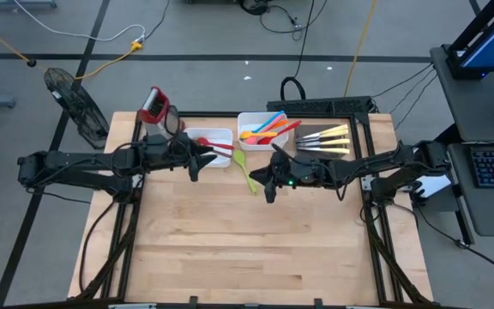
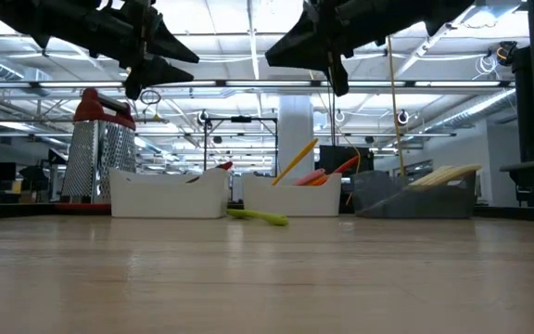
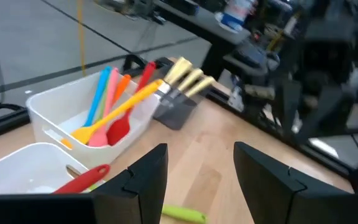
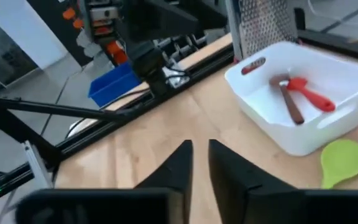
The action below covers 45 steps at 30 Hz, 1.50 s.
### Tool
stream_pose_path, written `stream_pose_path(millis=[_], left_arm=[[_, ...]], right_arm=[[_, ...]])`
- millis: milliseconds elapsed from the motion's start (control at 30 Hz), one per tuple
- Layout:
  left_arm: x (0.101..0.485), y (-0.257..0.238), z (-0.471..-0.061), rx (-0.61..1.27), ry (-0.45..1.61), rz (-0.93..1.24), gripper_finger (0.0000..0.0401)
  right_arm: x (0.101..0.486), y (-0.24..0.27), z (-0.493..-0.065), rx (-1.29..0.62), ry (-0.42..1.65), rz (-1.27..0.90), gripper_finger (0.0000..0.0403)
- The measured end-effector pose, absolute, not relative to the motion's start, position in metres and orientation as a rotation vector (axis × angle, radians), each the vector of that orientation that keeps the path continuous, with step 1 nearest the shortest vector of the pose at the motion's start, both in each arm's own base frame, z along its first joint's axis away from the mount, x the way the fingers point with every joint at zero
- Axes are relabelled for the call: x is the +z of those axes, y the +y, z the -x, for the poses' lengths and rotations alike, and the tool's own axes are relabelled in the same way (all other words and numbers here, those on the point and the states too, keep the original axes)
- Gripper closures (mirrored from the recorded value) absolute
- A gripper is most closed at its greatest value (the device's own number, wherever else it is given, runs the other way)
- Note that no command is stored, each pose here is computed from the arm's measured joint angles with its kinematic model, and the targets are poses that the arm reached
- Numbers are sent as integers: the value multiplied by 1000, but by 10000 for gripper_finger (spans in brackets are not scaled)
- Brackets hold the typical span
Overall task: Pick & Place Kitchen Items
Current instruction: Put the green serving spoon into the left white bin
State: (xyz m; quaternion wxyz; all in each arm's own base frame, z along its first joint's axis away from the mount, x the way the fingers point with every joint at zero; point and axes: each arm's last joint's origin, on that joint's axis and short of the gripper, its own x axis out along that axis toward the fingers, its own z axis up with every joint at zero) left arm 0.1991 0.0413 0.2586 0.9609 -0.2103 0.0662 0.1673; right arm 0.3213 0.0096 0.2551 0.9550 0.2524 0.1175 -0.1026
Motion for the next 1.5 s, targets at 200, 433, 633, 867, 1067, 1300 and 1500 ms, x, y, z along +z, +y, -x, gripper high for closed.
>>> stream_pose_path(millis=[200, 433, 633, 867, 1067, 1300, 1500], left_arm=[[265, 43, -188, 269, 141, 387, 215], [278, 44, -151, 307, 122, 342, 215], [277, 40, -136, 313, 160, 343, 215], [274, 39, -134, 322, 197, 353, 215], [274, 40, -134, 324, 196, 327, 215], [274, 41, -134, 364, 193, 306, 215], [274, 41, -134, 363, 204, 293, 215]], right_arm=[[257, 9, -324, -216, 202, -410, 310], [255, 8, -342, -259, 240, -261, 257], [251, 6, -371, -317, 468, -209, 241], [234, -5, -398, -376, 744, -249, 216], [219, -19, -404, -356, 803, -377, 179], [204, -27, -403, -390, 880, -410, 168], [197, -30, -403, -426, 902, -464, 173]])
